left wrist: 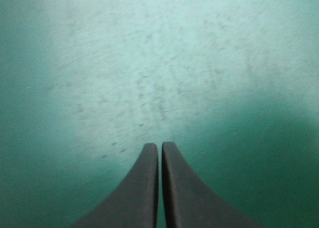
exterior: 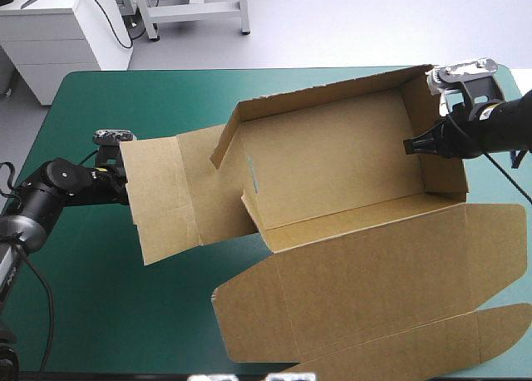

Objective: Fold the box

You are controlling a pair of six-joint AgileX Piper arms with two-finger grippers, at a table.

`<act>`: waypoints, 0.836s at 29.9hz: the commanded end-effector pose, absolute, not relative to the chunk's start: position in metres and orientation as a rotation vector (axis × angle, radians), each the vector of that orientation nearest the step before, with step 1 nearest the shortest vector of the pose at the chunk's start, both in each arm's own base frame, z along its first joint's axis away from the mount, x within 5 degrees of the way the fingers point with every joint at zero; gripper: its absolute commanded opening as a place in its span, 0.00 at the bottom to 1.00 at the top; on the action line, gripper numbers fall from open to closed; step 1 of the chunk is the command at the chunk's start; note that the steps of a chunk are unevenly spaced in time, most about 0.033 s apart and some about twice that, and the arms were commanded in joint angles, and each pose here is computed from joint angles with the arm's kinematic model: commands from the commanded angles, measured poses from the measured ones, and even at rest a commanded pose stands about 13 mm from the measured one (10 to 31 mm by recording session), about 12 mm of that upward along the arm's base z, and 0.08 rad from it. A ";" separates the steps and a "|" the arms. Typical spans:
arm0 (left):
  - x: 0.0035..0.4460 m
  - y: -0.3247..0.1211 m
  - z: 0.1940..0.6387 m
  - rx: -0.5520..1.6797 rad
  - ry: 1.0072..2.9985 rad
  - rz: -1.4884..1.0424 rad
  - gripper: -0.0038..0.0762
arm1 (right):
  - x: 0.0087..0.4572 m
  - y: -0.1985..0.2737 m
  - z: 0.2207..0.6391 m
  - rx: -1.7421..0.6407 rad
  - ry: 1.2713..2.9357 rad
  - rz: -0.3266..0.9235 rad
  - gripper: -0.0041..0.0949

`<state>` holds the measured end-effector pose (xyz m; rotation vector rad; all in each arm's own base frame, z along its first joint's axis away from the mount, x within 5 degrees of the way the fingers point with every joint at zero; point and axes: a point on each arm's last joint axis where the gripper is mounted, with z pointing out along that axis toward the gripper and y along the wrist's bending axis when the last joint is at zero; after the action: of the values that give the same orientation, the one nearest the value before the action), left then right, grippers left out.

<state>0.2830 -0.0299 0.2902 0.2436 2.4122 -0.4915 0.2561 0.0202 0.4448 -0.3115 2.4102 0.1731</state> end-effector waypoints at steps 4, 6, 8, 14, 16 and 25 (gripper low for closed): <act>0.279 -0.053 0.322 0.309 2.177 -0.832 0.06 | 0.248 0.020 0.468 -0.274 2.267 0.187 0.02; 0.276 -0.059 0.328 0.345 2.124 -0.936 0.06 | 0.250 0.020 0.470 -0.248 2.244 0.191 0.02; 0.274 -0.063 0.334 0.361 2.069 -1.030 0.06 | 0.251 0.020 0.471 -0.232 2.225 0.193 0.02; 0.266 -0.074 0.356 0.420 1.893 -1.288 0.06 | 0.261 0.019 0.465 -0.204 2.243 0.207 0.02; 0.263 -0.076 0.366 0.462 1.851 -1.343 0.06 | 0.266 0.019 0.462 -0.173 2.255 0.221 0.02; 0.257 -0.080 0.406 0.603 1.716 -1.385 0.06 | 0.276 0.022 0.461 -0.125 2.217 0.270 0.02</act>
<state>0.2718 -0.0756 0.3741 0.5265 1.8638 -1.2819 0.2827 0.0207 0.4376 -0.1658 2.3545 0.2257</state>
